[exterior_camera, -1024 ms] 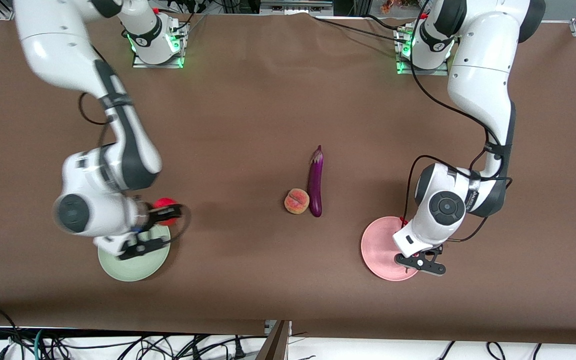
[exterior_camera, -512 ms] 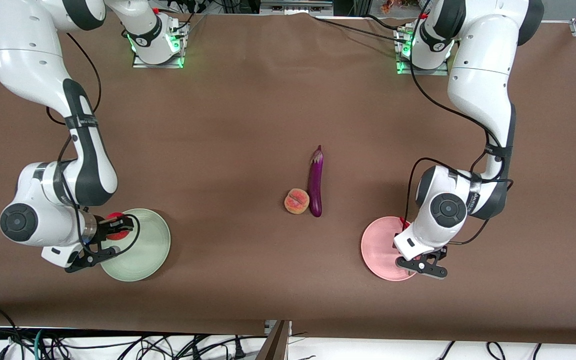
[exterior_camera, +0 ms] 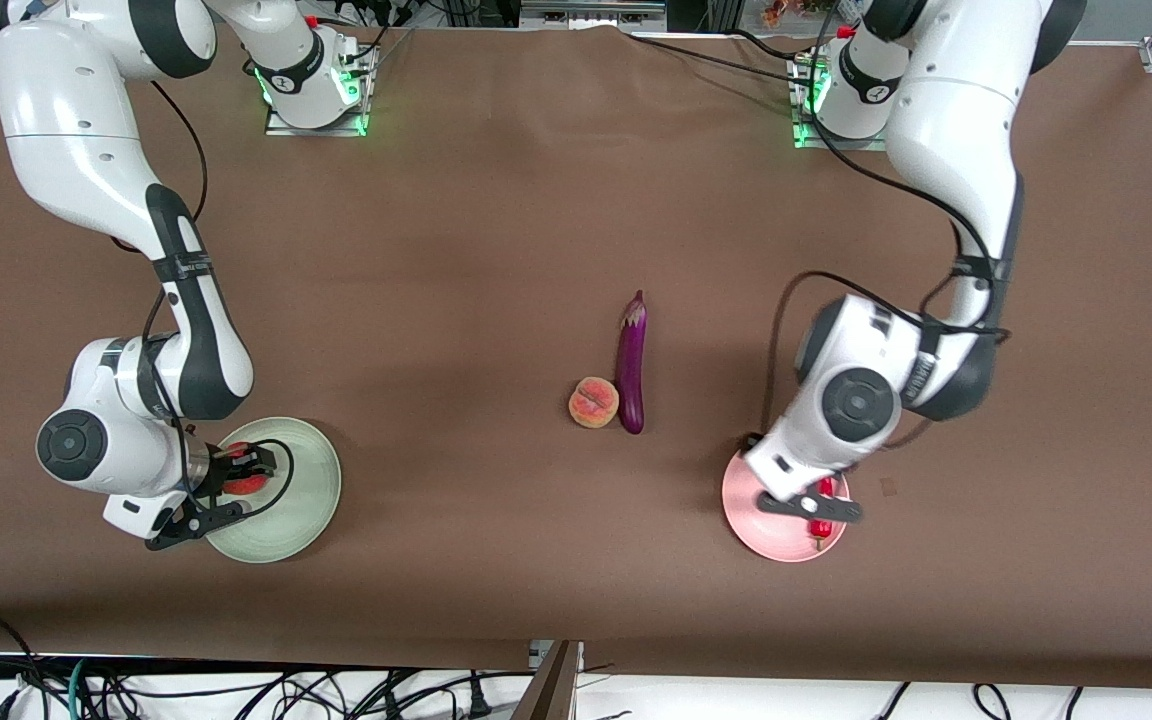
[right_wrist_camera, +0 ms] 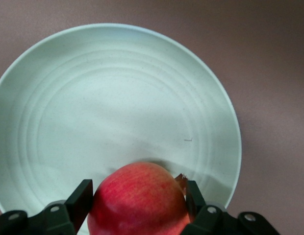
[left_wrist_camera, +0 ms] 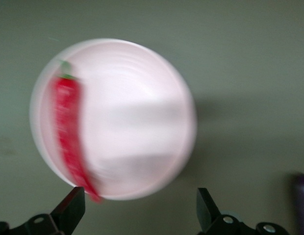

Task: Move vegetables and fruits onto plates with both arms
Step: 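Open the left gripper to set the chili on the pink plate, then grasp the eggplant with the left gripper while the right gripper lowers the apple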

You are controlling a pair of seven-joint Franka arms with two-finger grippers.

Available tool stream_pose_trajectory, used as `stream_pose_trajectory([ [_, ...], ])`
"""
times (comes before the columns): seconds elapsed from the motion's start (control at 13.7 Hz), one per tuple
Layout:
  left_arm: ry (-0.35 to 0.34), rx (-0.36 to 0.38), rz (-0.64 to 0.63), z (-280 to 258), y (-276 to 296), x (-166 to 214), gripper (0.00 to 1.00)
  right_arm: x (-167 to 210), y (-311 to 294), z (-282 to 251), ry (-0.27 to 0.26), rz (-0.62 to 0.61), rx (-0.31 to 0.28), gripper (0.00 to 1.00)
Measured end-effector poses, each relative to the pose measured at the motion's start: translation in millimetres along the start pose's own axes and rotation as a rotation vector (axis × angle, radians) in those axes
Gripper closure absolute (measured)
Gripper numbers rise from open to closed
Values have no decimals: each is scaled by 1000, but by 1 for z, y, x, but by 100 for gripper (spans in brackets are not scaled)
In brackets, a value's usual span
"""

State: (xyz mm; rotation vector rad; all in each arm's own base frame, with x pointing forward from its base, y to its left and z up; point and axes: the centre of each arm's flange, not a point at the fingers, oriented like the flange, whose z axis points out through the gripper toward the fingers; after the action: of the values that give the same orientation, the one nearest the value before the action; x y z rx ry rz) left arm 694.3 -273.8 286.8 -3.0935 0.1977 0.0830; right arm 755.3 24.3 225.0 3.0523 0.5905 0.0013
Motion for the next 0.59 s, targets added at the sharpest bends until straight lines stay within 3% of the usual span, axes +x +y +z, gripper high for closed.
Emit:
stream_pose_trajectory([
  [0.07, -14, -30, 23, -4, 28, -10, 0, 3, 1, -5, 24, 1, -8, 4],
  [0.15, -31, -59, 47, -5, 52, -21, 0, 6, 1, -11, 40, 0, -12, 0],
  [0.29, -71, -81, 89, -1, 85, -45, 0, 11, -5, -28, 66, -5, -11, 0],
  [0.59, -126, -71, 176, 15, 130, -103, 0, 18, -40, -46, 61, 129, 109, 0],
])
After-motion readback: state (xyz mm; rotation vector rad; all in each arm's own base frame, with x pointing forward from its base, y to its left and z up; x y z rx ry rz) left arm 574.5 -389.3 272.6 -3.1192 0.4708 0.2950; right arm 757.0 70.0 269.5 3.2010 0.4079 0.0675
